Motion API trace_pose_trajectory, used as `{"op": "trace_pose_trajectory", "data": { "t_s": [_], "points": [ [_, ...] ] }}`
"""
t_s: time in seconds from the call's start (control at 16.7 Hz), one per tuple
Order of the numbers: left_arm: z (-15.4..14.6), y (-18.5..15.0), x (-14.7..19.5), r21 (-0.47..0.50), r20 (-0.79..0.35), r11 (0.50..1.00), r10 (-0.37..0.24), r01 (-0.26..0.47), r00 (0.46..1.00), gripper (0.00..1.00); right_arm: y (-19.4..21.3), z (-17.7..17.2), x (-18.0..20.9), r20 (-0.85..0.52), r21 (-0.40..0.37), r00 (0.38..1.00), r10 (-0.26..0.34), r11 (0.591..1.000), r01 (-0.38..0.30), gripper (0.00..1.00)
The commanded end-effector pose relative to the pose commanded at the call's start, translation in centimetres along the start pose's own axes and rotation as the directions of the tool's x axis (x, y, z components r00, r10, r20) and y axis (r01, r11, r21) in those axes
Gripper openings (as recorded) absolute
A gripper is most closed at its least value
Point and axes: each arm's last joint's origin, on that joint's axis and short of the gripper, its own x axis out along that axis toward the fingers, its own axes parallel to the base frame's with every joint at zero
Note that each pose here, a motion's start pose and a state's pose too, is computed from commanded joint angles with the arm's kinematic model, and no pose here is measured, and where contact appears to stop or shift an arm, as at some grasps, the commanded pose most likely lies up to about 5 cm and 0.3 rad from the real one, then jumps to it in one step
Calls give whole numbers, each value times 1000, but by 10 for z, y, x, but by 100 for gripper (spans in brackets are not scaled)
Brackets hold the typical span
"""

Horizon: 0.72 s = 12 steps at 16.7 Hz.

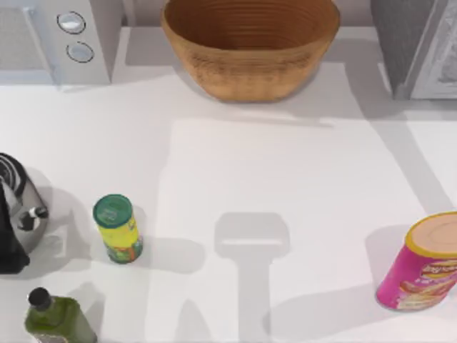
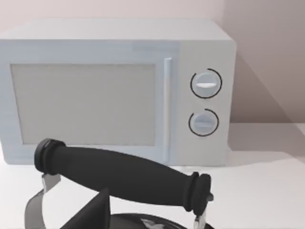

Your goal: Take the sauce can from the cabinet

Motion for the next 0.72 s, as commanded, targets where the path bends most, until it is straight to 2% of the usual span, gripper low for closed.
{"op": "trace_pose_trajectory", "data": {
  "t_s": [0.42,0.54,0.72],
  "points": [
    [0,0,0,0,0,1000,0,0,1000,100,4,4,-8,0,3,1000,5,1000,-5,0],
    [0,0,0,0,0,1000,0,0,1000,100,10,16,-33,0,4,1000,10,1000,-10,0],
    [0,0,0,0,0,1000,0,0,1000,100,14,39,-91,3,4,1000,9,1000,-9,0]
  ]
}}
